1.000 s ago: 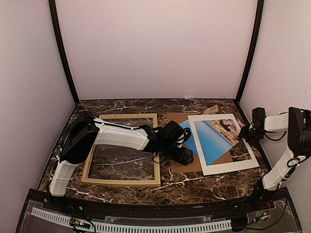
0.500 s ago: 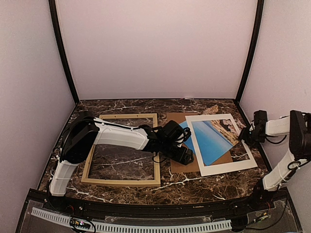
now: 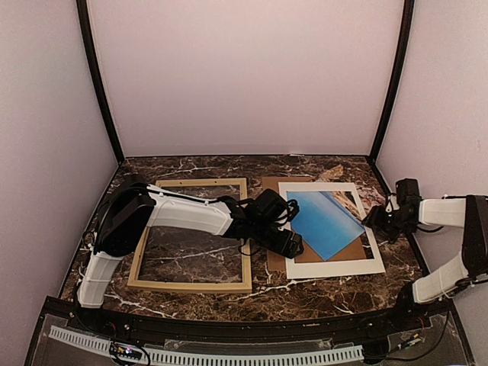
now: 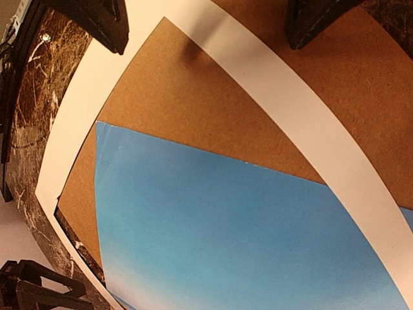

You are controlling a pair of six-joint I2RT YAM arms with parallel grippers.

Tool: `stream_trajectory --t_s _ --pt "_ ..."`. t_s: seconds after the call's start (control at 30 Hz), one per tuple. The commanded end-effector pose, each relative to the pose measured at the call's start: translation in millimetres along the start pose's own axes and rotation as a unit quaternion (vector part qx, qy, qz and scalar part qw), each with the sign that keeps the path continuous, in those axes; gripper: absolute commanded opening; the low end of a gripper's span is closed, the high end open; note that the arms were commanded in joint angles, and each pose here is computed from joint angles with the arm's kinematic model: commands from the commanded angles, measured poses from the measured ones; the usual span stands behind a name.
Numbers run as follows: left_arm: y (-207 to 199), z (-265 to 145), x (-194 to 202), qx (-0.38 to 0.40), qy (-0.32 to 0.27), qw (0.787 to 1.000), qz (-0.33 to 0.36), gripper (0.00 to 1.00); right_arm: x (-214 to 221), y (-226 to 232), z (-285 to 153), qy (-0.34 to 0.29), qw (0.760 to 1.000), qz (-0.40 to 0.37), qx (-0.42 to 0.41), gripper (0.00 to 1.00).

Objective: Put the photo into the frame
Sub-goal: Pick up the mat board from the photo.

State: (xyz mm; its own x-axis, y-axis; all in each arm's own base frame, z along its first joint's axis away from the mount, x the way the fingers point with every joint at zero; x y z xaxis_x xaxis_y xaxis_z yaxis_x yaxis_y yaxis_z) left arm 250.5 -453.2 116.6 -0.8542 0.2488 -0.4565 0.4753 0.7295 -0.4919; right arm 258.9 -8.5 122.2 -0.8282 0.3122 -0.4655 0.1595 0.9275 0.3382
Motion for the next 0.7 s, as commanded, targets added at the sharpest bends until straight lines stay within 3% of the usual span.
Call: stream_trajectory --t_s 0.0,0.37,0.67 --pt "4.7 -16.2 -5.9 -0.02 -0.011 1.0 -0.012 0.87 -15.6 -0.9 -10.1 -0.013 0.999 -0.012 0.043 0.67" --pt "7.3 -14.6 -4.2 -0.023 -0.011 1.0 -0.016 0.87 -9.5 -8.7 14.2 0.019 0.999 -0.014 0.046 0.67" --pt "12.5 -12.7 -2.9 -0.026 -0.008 0.999 -0.026 0.86 1.1 -4.6 19.6 0.036 0.999 -0.01 -0.001 0.62"
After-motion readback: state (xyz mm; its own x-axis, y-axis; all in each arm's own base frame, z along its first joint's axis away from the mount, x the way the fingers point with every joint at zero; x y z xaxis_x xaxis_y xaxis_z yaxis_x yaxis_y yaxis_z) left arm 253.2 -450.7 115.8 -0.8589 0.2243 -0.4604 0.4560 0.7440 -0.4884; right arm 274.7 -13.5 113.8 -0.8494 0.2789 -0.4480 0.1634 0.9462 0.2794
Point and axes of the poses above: each gripper's point midway between its finger pads, its own z axis out along the fingers, its own y axis along the line the jaws close on, x = y × z, the point moved 10 cm from there along -z, back along the fingers, and after that the axes turned 12 degrees about -z, right-handed, at the moved point
